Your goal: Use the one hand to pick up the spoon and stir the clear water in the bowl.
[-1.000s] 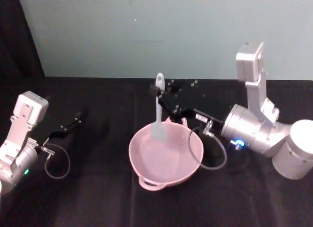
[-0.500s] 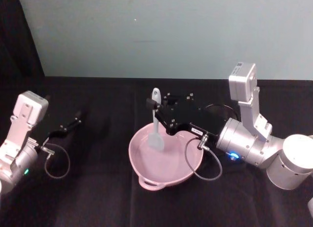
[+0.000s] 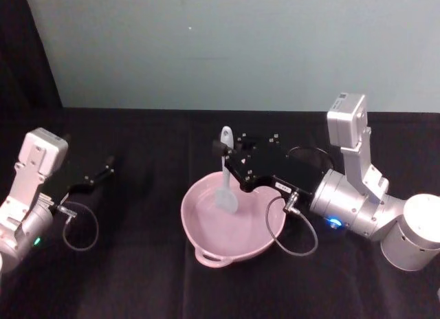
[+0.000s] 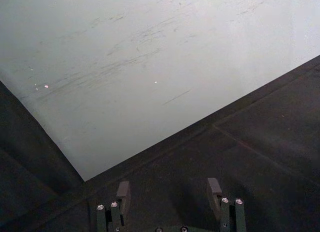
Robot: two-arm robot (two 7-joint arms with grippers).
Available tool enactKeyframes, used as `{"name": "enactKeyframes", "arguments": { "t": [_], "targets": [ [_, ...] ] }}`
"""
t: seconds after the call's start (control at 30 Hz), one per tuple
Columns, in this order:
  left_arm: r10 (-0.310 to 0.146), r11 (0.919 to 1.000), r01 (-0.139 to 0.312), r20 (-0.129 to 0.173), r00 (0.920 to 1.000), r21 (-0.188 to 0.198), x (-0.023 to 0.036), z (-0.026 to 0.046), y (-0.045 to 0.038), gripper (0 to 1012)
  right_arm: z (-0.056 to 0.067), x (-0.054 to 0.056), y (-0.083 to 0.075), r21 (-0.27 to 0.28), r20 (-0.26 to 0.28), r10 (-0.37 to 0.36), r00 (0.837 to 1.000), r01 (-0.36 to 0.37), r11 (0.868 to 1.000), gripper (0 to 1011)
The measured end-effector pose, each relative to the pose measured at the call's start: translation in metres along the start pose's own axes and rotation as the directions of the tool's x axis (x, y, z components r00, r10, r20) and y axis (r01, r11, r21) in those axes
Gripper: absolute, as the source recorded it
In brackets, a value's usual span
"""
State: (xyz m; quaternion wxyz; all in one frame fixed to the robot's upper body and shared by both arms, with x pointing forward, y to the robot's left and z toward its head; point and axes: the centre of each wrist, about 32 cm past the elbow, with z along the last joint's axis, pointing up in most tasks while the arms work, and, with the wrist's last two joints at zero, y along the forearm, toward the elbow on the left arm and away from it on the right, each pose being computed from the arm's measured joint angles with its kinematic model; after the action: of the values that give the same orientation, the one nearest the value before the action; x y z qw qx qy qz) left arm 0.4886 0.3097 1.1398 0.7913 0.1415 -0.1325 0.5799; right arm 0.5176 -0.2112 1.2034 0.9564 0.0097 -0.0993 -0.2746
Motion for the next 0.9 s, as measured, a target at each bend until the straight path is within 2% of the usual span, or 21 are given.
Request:
{"name": "enactKeyframes", "arguments": {
  "t": [0.63, 0.9],
  "targets": [
    [0.0, 1.0, 0.0, 0.0, 1.0, 0.0, 0.0, 0.0, 0.0, 1005, -0.0025, 0.0005, -0.0029, 0.014, -0.017, -0.008, 1.0, 0.009, 1.0, 116],
    [0.0, 1.0, 0.0, 0.0, 1.0, 0.0, 0.0, 0.0, 0.0, 1005, 0.0038, -0.0006, -0.0004, -0.008, 0.008, 0.014, 1.0, -0.014, 1.0, 116]
  ]
}}
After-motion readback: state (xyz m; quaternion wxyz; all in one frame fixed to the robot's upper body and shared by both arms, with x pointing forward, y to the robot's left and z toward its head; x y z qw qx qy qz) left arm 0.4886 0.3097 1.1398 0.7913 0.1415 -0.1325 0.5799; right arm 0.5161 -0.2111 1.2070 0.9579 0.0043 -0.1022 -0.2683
